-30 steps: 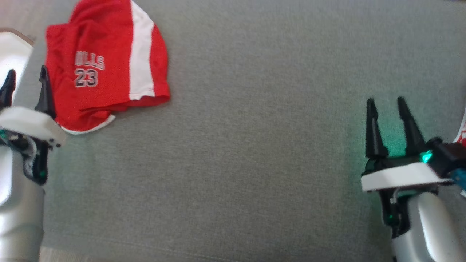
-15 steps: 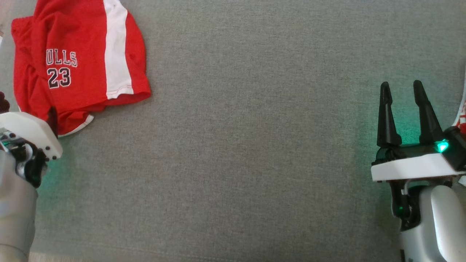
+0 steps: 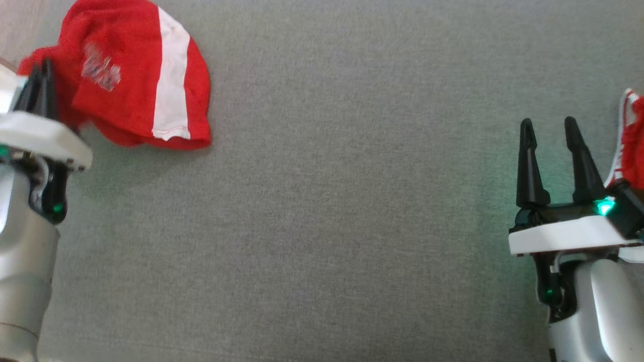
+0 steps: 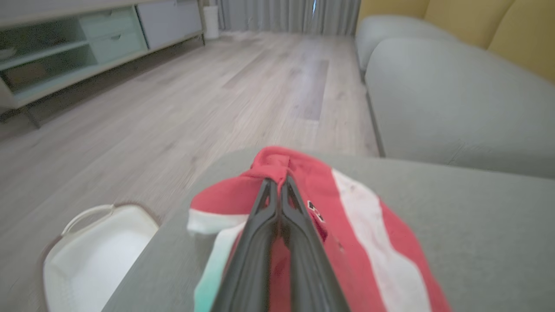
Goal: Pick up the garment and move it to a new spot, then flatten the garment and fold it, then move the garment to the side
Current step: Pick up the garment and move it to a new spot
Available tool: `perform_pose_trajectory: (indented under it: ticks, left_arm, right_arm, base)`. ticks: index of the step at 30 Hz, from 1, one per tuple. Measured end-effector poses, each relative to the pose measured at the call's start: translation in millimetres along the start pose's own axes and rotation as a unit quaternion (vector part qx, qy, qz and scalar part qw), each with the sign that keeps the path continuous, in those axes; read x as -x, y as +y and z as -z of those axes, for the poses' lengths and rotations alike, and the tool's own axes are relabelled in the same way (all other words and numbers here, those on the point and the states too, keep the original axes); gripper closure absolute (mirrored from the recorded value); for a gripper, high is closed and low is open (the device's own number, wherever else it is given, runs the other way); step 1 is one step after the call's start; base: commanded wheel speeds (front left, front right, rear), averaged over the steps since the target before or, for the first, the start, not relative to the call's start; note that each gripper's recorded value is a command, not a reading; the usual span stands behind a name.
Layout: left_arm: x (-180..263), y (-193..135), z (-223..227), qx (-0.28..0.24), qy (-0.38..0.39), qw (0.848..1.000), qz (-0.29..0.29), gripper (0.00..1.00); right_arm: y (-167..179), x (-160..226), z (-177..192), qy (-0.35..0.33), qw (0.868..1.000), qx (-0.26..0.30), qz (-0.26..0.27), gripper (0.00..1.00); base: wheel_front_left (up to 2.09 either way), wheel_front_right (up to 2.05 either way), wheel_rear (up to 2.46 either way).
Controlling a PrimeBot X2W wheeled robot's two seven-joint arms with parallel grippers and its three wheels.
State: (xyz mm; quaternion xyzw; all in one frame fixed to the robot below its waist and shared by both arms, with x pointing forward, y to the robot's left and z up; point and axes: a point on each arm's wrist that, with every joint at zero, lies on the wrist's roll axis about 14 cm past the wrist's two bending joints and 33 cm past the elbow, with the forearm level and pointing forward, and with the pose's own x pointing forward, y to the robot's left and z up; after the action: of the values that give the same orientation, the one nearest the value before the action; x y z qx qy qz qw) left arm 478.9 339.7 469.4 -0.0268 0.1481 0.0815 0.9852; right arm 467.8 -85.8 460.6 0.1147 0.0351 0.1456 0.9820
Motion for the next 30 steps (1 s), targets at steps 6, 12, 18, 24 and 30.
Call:
perform_pose_trajectory:
  ticks: [6,12,18,24,30]
  left_arm:
    - [8.0,-50.0,-70.4,-0.03,-0.107,0.99,0.085,1.0]
    - [20.9,-115.4,-114.9,-0.03,-0.166,0.97,0.176,1.0]
    - [43.0,-198.0,-148.2,-0.028,-0.206,0.94,0.271,1.0]
    - [64.5,-290.1,-149.1,-0.039,-0.198,0.903,0.38,1.0]
    - [61.6,-337.5,-144.7,-0.053,-0.18,0.885,0.426,1.0]
  right_arm:
    - [-1.6,12.0,-15.8,-0.026,1.0,-0.013,0.008,0.0]
    - [-12.6,26.3,-24.2,-0.041,0.998,-0.023,0.029,0.0]
    - [-26.0,42.9,-27.8,-0.051,0.997,-0.032,0.052,0.0]
    - [-46.9,61.8,-27.2,-0.054,0.994,-0.044,0.087,0.0]
    - [-67.7,75.2,-37.5,-0.069,0.989,-0.047,0.12,0.0]
  base:
    - [0.0,0.0,0.0]
    - [0.0,0.0,0.0]
    - [0.0,0.0,0.0]
    - [0.0,0.0,0.0]
    - [0.0,0.0,0.0]
